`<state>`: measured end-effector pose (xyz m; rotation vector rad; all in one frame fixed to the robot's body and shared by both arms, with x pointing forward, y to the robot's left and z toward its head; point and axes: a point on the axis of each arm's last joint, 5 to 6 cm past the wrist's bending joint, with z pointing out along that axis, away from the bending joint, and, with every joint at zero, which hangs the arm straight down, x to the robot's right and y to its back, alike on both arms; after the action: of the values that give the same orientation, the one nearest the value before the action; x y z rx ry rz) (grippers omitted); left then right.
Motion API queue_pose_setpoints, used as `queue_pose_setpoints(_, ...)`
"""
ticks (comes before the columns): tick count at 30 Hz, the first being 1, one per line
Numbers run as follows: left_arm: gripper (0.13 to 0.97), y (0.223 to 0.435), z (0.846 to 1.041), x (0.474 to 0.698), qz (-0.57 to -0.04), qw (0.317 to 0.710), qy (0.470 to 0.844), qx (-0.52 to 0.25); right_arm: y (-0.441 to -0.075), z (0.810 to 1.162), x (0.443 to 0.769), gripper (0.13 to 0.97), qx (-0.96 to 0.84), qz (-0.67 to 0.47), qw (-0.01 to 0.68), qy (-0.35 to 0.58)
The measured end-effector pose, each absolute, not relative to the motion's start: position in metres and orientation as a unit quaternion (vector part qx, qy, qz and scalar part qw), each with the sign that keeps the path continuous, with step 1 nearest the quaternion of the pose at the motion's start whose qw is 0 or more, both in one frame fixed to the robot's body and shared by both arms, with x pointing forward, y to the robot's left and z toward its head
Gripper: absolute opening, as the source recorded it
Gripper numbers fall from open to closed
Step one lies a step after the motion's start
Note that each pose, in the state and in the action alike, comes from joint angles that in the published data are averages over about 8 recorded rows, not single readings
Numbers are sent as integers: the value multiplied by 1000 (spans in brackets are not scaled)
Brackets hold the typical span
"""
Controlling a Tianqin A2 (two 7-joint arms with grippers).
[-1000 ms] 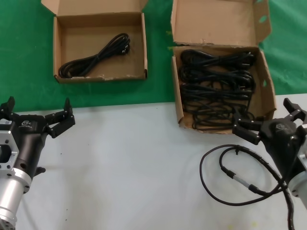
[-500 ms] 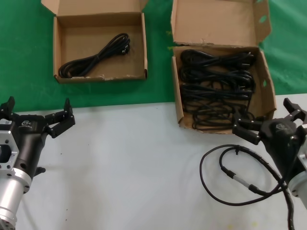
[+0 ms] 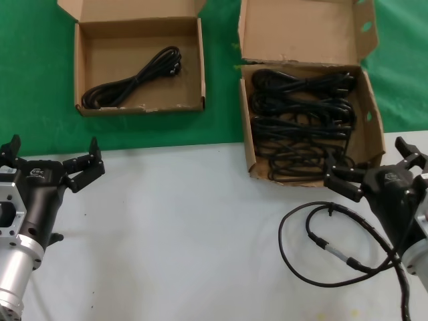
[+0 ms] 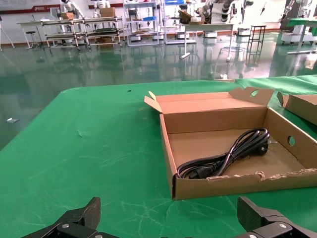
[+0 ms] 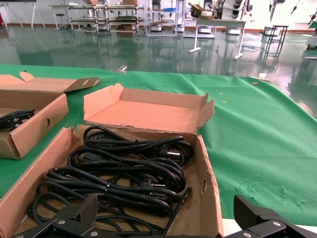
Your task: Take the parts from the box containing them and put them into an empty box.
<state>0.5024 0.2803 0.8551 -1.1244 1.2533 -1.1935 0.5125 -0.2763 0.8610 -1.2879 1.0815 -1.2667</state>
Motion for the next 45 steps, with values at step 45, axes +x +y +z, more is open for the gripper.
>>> queue_pose_setpoints(45, 966, 280, 855, 502, -496, 513, 521, -468, -276, 861, 512, 966, -531, -523, 495, 446)
